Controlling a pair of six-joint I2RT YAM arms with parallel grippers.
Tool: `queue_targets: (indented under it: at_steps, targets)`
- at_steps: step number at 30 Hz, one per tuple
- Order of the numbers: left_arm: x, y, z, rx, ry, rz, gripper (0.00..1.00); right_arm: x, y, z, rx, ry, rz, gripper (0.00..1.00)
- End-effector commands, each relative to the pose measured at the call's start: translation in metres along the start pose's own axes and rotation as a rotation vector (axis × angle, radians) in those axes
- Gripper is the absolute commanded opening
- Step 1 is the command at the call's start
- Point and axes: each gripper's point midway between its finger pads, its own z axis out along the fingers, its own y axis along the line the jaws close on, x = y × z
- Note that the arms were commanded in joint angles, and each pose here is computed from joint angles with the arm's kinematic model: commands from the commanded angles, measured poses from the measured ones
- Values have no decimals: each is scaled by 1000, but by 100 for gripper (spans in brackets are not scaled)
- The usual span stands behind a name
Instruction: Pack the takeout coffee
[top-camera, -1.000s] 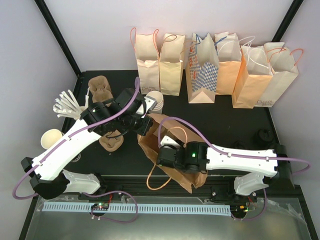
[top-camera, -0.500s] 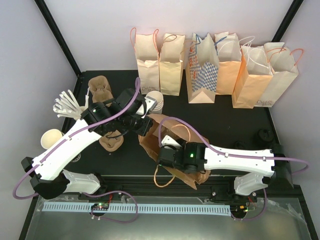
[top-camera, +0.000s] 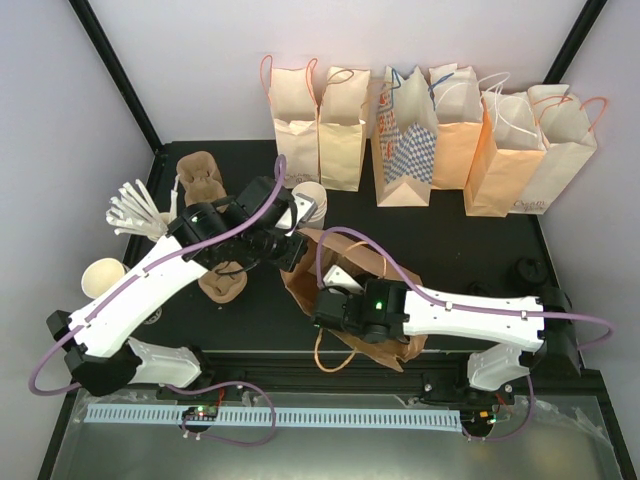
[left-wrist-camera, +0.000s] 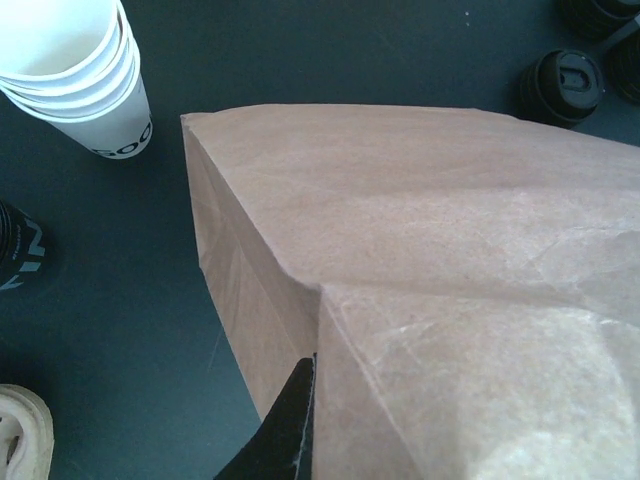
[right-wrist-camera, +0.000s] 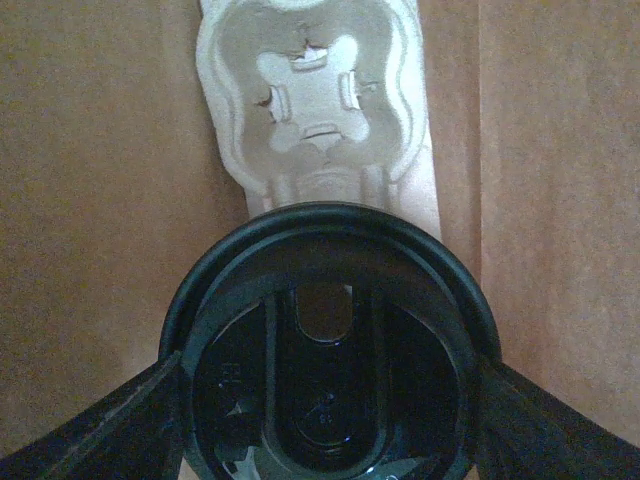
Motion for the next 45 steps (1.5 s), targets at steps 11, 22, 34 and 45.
queue_targets:
  at_steps: [11, 22, 34, 45]
  targets:
    - [-1, -7, 2, 24, 22, 6, 2, 8, -16, 0, 82, 45, 50, 42]
    - [0, -8, 2, 31, 35, -1, 2, 11, -12, 17, 82, 55, 69, 42]
    - [2, -14, 7, 64, 60, 5, 2, -24, -2, 20, 27, -61, 74, 42]
    - [0, -11, 4, 45, 50, -6, 1, -19, -4, 15, 7, -49, 87, 42]
